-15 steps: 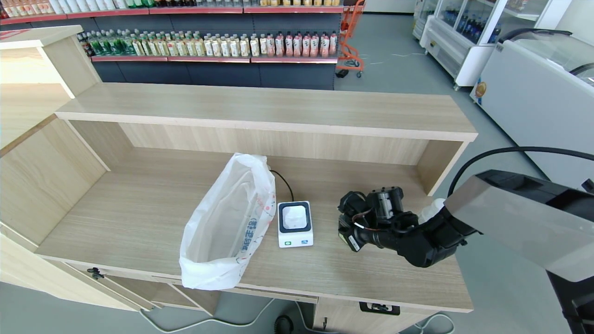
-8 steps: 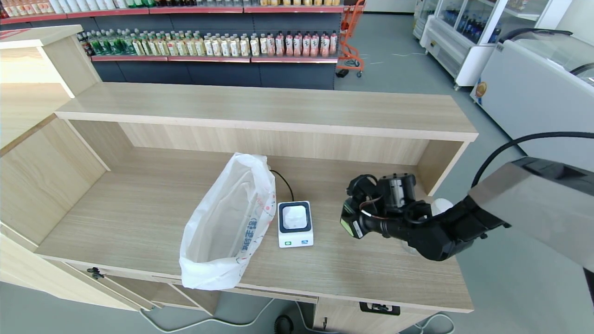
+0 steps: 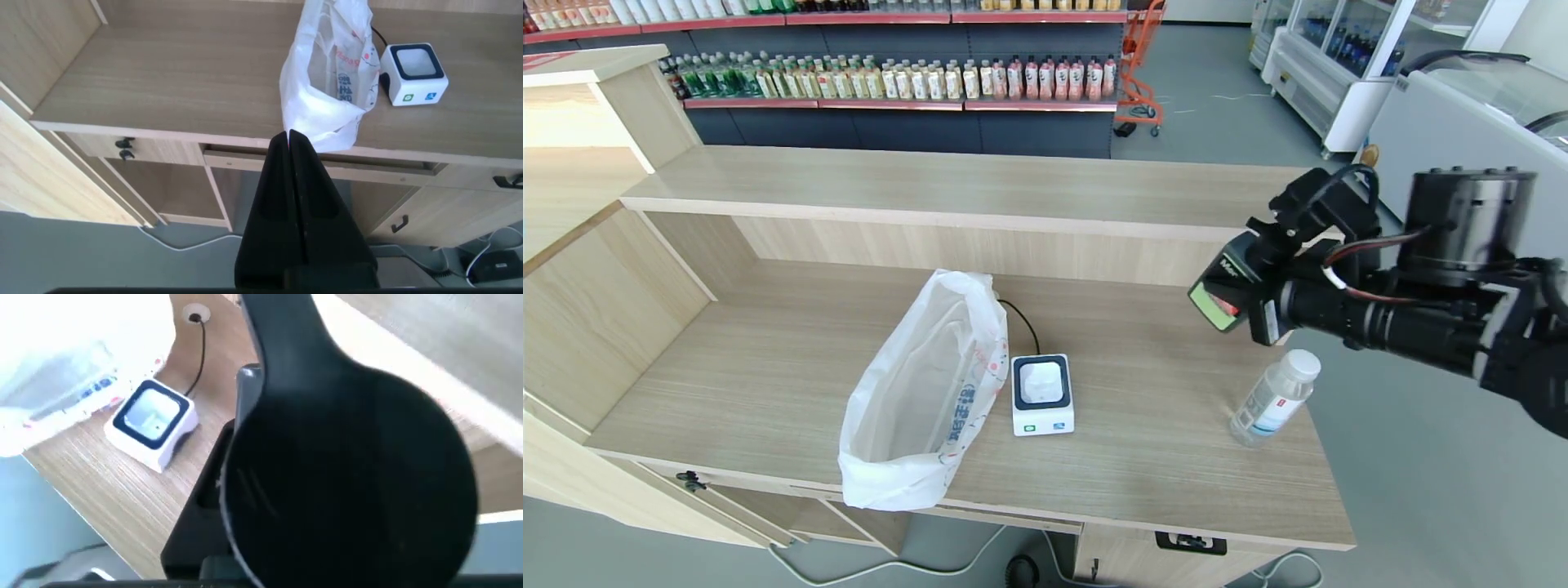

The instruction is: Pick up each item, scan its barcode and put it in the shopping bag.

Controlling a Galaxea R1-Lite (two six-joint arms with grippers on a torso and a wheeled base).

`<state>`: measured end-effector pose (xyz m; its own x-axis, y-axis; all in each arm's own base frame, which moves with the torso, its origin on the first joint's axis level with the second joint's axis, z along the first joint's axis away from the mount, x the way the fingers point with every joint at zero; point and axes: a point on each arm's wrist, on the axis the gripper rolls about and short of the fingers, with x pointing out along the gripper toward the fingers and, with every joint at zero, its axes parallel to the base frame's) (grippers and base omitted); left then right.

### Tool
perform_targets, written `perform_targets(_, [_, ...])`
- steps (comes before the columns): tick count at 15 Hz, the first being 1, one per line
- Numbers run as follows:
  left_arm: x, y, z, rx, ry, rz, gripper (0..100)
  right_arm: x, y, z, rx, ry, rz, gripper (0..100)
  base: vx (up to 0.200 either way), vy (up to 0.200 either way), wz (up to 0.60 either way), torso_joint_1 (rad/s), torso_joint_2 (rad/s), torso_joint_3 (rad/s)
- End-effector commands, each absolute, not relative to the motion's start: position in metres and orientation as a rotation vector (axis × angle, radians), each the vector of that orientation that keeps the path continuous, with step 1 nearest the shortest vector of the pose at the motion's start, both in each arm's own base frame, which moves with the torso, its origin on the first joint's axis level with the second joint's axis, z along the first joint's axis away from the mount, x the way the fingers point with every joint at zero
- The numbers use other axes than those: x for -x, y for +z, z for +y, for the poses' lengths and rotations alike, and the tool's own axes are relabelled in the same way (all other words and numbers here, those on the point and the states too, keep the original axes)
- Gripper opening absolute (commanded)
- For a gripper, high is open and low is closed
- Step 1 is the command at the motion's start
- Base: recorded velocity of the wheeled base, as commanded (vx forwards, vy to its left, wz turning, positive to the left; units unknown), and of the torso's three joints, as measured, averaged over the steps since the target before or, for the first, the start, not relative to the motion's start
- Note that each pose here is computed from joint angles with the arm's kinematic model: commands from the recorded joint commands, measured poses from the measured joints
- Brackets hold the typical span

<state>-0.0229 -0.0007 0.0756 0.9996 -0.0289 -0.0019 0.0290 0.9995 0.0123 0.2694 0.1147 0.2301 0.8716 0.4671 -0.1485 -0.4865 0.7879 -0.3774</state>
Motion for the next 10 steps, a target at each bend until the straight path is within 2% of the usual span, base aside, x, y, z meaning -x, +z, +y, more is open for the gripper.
perform_targets(1, [0.023,0.076,-0.001,-0.012,-0.029,0.003,0,-0.187,0.245,0.080,0.778,0.574,-0.231,0,0.000,0.000,0.00,0.000,0.00,0.000])
perform_targets(2, [0.023,0.076,-0.001,-0.012,-0.029,0.003,0,-0.179,0.248,0.076,0.956,0.629,-0.364,0,0.000,0.000,0.00,0.000,0.00,0.000])
perform_targets(4, [0.023,0.076,-0.001,-0.012,-0.029,0.001,0,-0.172,0.247,0.081,1.174,0.877,-0.684,0,0.000,0.000,0.00,0.000,0.00,0.000])
perform_targets(6, [0.023,0.076,-0.001,-0.012,-0.029,0.003,0,-0.168,0.245,0.082,1.520,0.843,-1.012,0,0.000,0.000,0.00,0.000,0.00,0.000])
perform_targets(9, [0.023,0.076,-0.001,-0.012,-0.029,0.001,0,-0.158,0.234,0.093,1.716,0.866,-1.460,0,0.000,0.000,0.00,0.000,0.00,0.000])
perform_targets(10, [0.023,0.076,-0.001,-0.012,-0.029,0.003,0,-0.154,0.230,0.094,1.747,0.877,-1.522,0,0.000,0.000,0.00,0.000,0.00,0.000])
